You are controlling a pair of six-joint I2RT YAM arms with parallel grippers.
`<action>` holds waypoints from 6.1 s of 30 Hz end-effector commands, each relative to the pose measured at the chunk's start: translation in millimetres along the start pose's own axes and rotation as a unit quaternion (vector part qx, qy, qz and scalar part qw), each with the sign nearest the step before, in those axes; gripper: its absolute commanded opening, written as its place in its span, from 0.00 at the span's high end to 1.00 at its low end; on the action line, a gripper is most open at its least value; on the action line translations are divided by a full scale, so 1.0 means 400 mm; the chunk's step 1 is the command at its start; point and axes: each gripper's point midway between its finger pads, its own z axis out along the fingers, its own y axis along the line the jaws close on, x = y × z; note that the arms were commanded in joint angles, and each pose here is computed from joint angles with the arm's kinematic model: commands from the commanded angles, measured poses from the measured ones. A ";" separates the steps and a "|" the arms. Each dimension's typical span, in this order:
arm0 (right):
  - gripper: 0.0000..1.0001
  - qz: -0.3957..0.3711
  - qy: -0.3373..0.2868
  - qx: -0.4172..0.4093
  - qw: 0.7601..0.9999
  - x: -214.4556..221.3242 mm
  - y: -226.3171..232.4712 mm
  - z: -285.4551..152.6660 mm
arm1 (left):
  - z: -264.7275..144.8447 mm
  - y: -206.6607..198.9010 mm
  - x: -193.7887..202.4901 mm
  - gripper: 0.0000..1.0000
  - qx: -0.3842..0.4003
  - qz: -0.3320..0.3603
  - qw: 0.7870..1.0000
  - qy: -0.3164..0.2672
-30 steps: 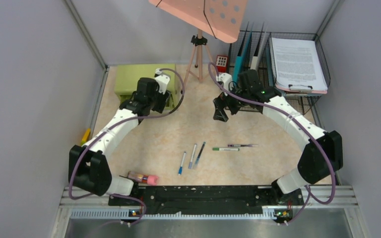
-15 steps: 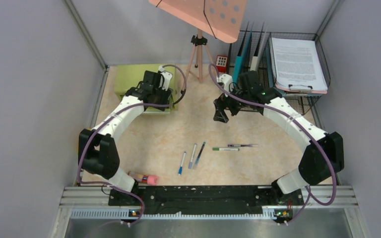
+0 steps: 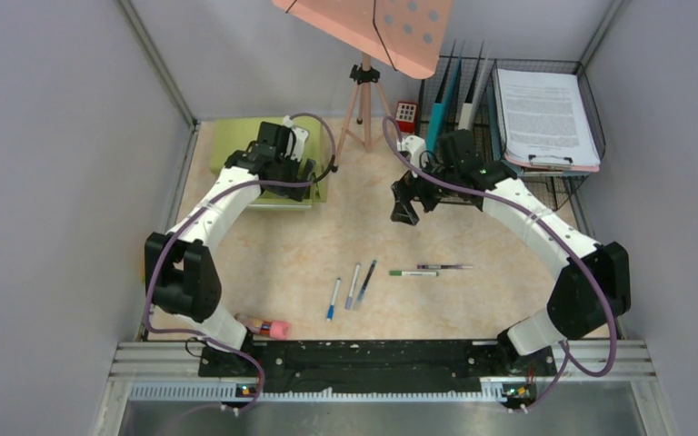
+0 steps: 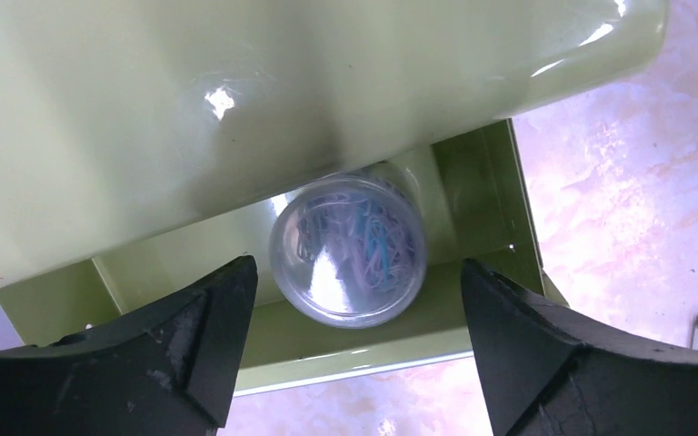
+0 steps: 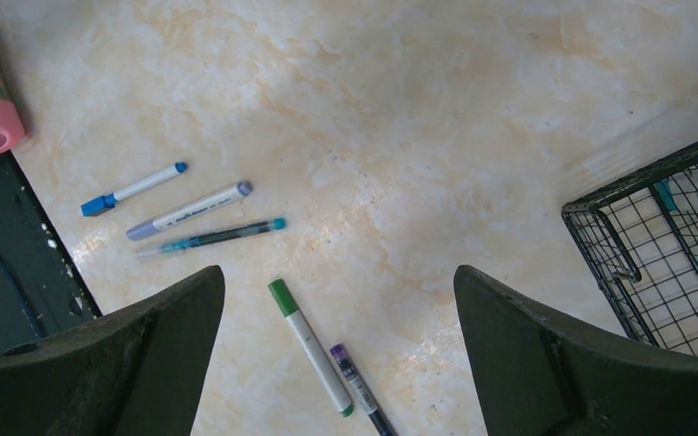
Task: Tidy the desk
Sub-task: Place the stationery in the drawer, then pick up the stationery from the corner of the board, then place the stationery in the drawer.
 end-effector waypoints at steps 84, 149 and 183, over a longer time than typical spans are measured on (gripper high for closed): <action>0.06 -0.044 0.000 -0.023 0.999 0.098 0.012 0.029 | -0.109 -0.136 0.710 0.62 0.167 0.574 0.780 0.188; 0.07 -0.039 -0.017 -0.002 0.999 0.113 -0.005 0.011 | -0.093 0.203 -0.042 1.00 -0.081 0.575 0.813 0.036; 0.08 -0.035 -0.014 -0.001 0.999 0.120 -0.009 0.012 | -0.036 0.224 -0.016 0.67 -0.074 0.557 0.825 0.053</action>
